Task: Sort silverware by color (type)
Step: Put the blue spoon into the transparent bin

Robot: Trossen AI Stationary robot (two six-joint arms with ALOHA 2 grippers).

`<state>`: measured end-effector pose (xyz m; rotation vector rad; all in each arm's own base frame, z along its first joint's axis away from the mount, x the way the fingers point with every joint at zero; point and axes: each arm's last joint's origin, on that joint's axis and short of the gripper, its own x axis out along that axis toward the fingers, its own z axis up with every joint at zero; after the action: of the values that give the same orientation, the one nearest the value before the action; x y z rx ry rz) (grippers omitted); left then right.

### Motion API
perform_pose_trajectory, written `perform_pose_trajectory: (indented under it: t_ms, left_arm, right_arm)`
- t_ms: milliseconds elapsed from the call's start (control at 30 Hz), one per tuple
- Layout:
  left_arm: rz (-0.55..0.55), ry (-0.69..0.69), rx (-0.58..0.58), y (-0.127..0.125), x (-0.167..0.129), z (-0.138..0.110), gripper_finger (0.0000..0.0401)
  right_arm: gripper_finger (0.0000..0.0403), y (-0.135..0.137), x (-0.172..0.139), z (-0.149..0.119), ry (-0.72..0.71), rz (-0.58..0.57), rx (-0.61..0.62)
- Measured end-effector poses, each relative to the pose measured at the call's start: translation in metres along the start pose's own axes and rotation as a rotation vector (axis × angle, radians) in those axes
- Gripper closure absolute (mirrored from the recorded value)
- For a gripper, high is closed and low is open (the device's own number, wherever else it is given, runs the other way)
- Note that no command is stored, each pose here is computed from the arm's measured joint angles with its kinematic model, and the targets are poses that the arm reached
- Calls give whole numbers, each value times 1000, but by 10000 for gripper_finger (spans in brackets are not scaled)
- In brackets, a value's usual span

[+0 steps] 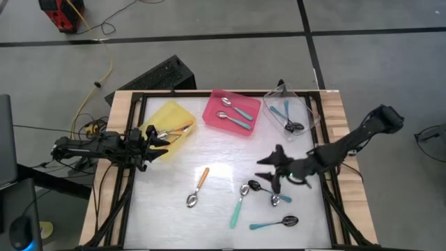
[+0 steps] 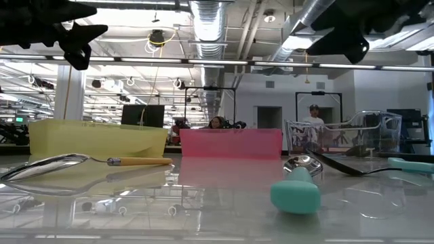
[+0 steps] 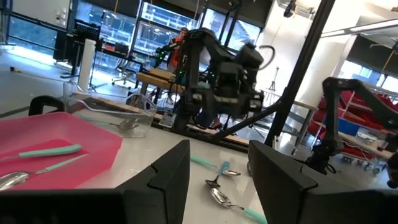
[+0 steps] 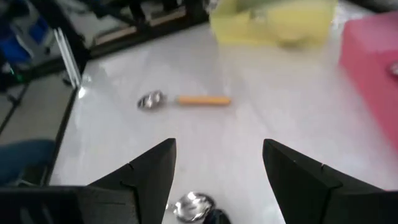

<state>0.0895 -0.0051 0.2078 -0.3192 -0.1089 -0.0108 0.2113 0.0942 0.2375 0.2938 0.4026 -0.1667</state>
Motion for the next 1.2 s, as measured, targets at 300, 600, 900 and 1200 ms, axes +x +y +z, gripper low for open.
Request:
perform_pose_trajectory:
  t_ms: [300, 600, 900, 1200]
  left_arm:
    - [5, 15, -13, 0, 0, -1, 253]
    - [6, 16, -17, 1, 0, -1, 253]
    - [14, 42, -31, 1, 0, -4, 253]
    - [14, 42, -23, 1, 0, -4, 253]
  right_arm:
    - [135, 37, 29, -24, 195, -66, -54]
    - [135, 43, 46, -26, 425, -295, -102]
    - [135, 48, 67, -57, 647, -289, -74]
    - [135, 47, 61, -70, 774, -313, -124]
